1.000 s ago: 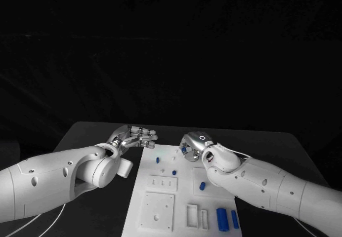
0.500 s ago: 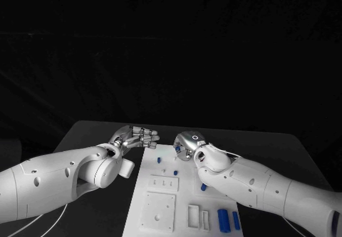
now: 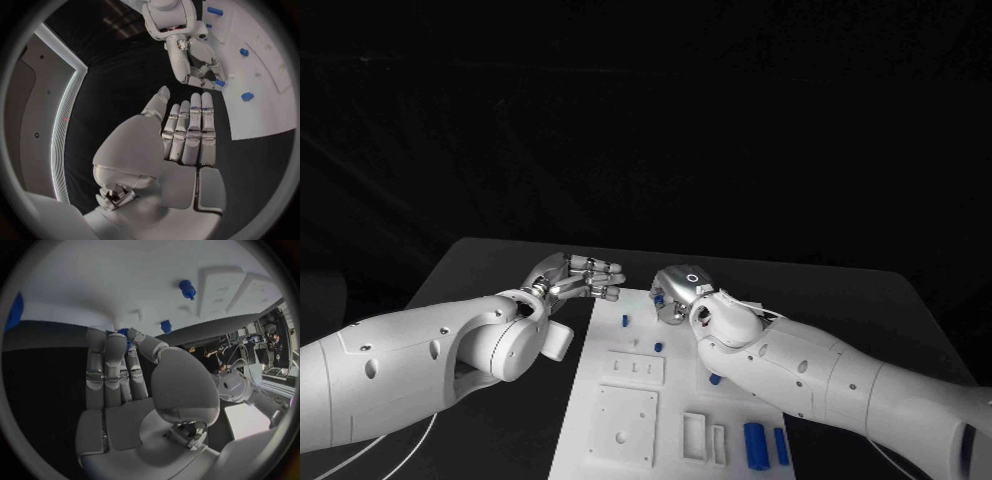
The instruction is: Assemble the parts on the task board
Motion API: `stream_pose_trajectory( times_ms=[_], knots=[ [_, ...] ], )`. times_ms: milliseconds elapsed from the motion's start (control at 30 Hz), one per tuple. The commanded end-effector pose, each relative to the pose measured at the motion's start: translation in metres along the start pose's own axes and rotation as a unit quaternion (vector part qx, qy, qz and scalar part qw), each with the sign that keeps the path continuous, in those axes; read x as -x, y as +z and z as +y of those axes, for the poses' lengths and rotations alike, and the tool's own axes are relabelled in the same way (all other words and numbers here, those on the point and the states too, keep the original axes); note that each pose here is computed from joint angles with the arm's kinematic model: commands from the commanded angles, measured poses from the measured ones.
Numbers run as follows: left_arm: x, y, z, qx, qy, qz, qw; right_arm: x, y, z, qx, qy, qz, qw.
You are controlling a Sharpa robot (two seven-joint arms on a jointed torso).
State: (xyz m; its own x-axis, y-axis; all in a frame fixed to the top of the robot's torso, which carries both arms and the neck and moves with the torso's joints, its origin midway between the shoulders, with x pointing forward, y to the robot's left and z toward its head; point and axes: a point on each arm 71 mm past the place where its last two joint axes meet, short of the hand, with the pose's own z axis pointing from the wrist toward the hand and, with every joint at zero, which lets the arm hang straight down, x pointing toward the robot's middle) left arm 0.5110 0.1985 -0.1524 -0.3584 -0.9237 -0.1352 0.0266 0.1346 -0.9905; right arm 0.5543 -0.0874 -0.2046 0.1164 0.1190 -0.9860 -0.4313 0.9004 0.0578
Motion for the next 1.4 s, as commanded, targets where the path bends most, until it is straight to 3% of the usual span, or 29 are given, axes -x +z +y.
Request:
stream_pose_trajectory(
  times_ms=[33,500,933,1400],
  knots=[
    [-0.0011,0.0001,-0.0036,-0.006,0.000,0.007,1.000,0.0004,-0.0012,-0.0023,-0.004,-0.012,-0.001,1.000],
    [0.0034,-0.0002,-0.0046,-0.007,0.002,0.002,1.000,0.0021,-0.0042,-0.0078,-0.020,-0.023,-0.001,1.000],
    [0.0019,0.0006,-0.0055,-0.008,0.002,0.004,1.000,-0.0002,0.0000,-0.0019,-0.016,-0.015,-0.001,1.000],
    [0.0030,0.0009,-0.0065,-0.009,0.004,0.003,1.000,-0.0046,-0.0002,-0.0040,-0.018,-0.014,0.016,1.000]
  ],
)
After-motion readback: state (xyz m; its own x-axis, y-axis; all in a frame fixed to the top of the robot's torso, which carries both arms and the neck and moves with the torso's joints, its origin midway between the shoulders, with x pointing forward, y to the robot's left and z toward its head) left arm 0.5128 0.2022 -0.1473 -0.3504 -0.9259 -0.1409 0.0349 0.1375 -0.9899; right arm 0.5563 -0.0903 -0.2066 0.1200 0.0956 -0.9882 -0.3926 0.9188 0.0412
